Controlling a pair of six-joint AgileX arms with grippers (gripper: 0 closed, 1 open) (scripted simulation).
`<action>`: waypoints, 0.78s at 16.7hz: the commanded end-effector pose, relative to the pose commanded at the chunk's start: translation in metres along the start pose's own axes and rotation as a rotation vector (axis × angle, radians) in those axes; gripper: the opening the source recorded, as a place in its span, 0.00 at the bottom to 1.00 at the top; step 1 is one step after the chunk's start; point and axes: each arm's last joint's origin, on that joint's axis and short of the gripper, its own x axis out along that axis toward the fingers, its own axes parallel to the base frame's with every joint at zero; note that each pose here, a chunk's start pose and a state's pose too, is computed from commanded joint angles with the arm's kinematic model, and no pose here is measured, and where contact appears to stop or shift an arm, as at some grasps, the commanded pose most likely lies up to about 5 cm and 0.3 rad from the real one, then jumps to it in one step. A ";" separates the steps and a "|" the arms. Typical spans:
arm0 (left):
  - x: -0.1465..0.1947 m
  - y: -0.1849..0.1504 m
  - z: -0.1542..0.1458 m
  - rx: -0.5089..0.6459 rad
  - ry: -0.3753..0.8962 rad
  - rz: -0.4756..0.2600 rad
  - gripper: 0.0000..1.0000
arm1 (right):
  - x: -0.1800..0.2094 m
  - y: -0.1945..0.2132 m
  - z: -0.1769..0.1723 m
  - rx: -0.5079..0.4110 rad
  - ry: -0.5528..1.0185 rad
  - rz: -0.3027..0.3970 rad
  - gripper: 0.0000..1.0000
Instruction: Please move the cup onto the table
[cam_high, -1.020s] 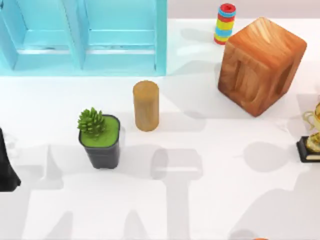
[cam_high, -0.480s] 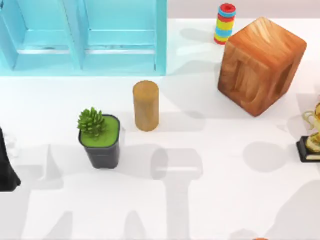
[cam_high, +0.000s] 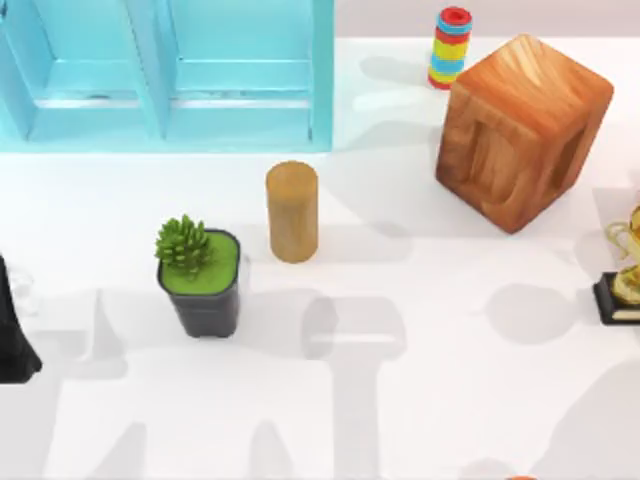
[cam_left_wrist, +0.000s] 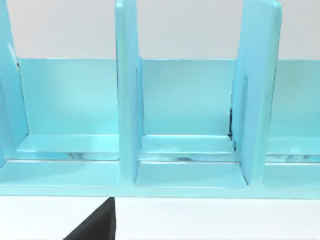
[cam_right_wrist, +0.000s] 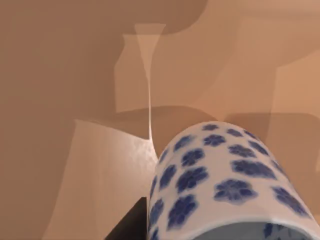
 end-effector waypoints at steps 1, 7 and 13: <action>0.000 0.000 0.000 0.000 0.000 0.000 1.00 | 0.000 0.000 0.000 0.000 0.000 0.000 0.55; 0.000 0.000 0.000 0.000 0.000 0.000 1.00 | 0.000 0.000 0.000 0.000 0.000 0.000 0.10; 0.000 0.000 0.000 0.000 0.000 0.000 1.00 | 0.000 0.000 0.000 0.000 0.000 0.000 0.00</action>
